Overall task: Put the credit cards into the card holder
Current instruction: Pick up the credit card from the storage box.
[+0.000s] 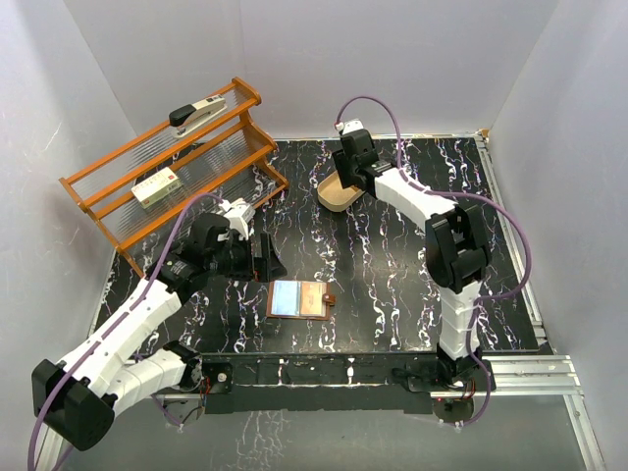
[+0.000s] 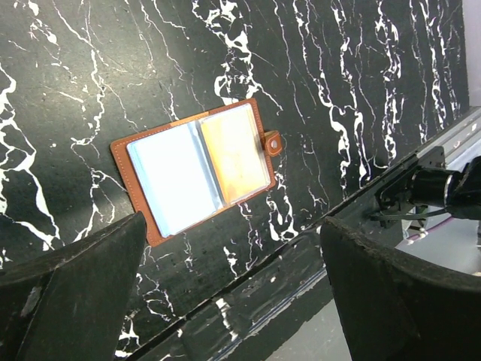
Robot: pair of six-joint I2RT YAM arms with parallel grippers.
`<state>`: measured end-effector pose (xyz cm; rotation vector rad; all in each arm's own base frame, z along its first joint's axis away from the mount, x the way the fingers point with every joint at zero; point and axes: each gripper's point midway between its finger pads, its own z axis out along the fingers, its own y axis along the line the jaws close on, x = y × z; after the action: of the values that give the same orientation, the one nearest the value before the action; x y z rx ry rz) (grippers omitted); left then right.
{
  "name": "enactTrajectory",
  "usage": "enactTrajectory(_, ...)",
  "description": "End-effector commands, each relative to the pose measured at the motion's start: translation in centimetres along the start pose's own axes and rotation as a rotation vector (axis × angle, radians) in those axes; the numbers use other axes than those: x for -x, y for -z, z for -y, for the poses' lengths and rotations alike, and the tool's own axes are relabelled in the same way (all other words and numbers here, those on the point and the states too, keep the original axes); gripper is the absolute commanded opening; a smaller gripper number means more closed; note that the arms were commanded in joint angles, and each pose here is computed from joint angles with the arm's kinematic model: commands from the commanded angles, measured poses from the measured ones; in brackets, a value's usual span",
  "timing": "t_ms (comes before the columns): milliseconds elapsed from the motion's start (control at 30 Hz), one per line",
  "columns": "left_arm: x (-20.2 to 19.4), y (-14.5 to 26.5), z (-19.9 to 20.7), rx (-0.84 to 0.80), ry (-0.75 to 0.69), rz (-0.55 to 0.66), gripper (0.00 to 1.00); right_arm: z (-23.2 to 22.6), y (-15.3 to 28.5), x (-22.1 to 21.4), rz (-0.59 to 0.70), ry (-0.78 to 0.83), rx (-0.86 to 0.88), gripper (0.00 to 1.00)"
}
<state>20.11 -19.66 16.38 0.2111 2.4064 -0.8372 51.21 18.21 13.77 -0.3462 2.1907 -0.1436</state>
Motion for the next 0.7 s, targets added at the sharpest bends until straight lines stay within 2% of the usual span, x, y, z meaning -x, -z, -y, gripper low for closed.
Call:
enactTrajectory(0, -0.9, 0.2, -1.0, 0.034, -0.055, -0.029, 0.99, 0.4, -0.9, 3.0, 0.06, 0.034, 0.021, 0.54)
enactTrajectory(300, -0.6, 0.5, -0.5, 0.008, -0.077, -0.013, 0.99, 1.0, -4.3, 3.1, 0.027, 0.153, -0.049, 0.57)
enactTrajectory(667, -0.6, 0.8, -0.4, 0.001, -0.082, -0.004, 0.99, 1.4, -6.7, 2.5, -0.008, 0.219, -0.103, 0.59)
